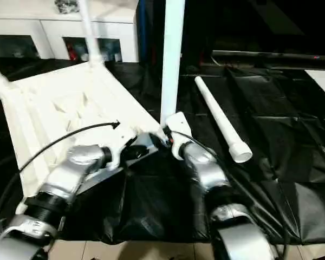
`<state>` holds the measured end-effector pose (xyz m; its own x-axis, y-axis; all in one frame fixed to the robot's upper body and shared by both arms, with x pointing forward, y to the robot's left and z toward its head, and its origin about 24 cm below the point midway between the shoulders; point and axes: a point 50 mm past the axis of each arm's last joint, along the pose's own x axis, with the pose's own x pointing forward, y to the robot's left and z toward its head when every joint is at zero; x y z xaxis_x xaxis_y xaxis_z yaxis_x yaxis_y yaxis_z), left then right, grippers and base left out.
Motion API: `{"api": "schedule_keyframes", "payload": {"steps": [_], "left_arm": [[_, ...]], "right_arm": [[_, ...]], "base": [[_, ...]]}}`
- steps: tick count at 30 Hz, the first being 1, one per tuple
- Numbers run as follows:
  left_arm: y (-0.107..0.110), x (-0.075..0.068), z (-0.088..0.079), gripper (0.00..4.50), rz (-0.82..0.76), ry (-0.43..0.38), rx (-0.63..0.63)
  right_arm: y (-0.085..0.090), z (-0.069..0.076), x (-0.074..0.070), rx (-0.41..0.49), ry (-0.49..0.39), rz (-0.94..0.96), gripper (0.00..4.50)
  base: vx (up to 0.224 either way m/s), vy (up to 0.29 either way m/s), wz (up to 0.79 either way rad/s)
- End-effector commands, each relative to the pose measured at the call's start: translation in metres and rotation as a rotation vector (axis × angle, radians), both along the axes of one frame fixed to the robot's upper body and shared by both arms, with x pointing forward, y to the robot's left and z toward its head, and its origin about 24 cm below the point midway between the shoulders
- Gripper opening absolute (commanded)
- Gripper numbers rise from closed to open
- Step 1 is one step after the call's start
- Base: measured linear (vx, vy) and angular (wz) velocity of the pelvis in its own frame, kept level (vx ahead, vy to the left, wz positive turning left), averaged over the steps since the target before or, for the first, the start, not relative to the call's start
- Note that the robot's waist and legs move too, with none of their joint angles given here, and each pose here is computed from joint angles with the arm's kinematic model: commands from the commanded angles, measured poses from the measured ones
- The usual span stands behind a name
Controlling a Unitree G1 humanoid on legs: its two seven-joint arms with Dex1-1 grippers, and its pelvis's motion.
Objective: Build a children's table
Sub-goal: Rotate leg to tighten
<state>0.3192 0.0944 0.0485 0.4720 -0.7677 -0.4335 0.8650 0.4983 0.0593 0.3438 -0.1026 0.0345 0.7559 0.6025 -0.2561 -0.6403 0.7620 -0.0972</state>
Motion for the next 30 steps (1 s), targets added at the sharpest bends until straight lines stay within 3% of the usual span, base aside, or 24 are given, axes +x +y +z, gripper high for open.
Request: {"api": "schedule_keyframes", "payload": {"steps": [1, 6, 10, 11, 15, 24, 30], "left_arm": [[-0.009, -0.004, 0.009, 0.00, -0.123, -0.025, -0.040], [0.005, -0.006, 0.014, 0.00, -0.237, -0.021, -0.033], [0.015, -0.008, 0.016, 0.00, -0.313, 0.015, -0.028], [0.016, -0.008, 0.017, 0.00, -0.319, 0.019, -0.024], [0.020, -0.011, 0.017, 0.00, -0.374, 0.049, -0.032], [0.023, -0.015, 0.013, 0.00, -0.407, 0.079, -0.021], [0.022, -0.009, 0.010, 0.00, -0.301, 0.051, -0.015]], "right_arm": [[0.008, -0.002, -0.009, -0.030, -0.006, 0.144, 3.91], [-0.005, 0.004, -0.020, -0.054, -0.035, 0.311, 3.91], [-0.013, 0.007, -0.034, -0.016, 0.006, 0.469, 3.91], [-0.014, 0.008, -0.035, -0.016, 0.010, 0.485, 3.65], [-0.015, 0.010, -0.043, 0.009, 0.047, 0.570, 3.41], [-0.013, 0.007, -0.052, 0.007, 0.094, 0.635, 2.77], [-0.008, 0.000, -0.052, 0.000, 0.109, 0.579, 2.65]], "base": [[0.000, 0.000, 0.00], [0.000, 0.000, 0.00], [0.000, 0.000, 0.00], [0.000, 0.000, 0.00], [0.000, 0.000, 0.00], [0.000, 0.000, 0.00], [0.000, 0.000, 0.00]]}}
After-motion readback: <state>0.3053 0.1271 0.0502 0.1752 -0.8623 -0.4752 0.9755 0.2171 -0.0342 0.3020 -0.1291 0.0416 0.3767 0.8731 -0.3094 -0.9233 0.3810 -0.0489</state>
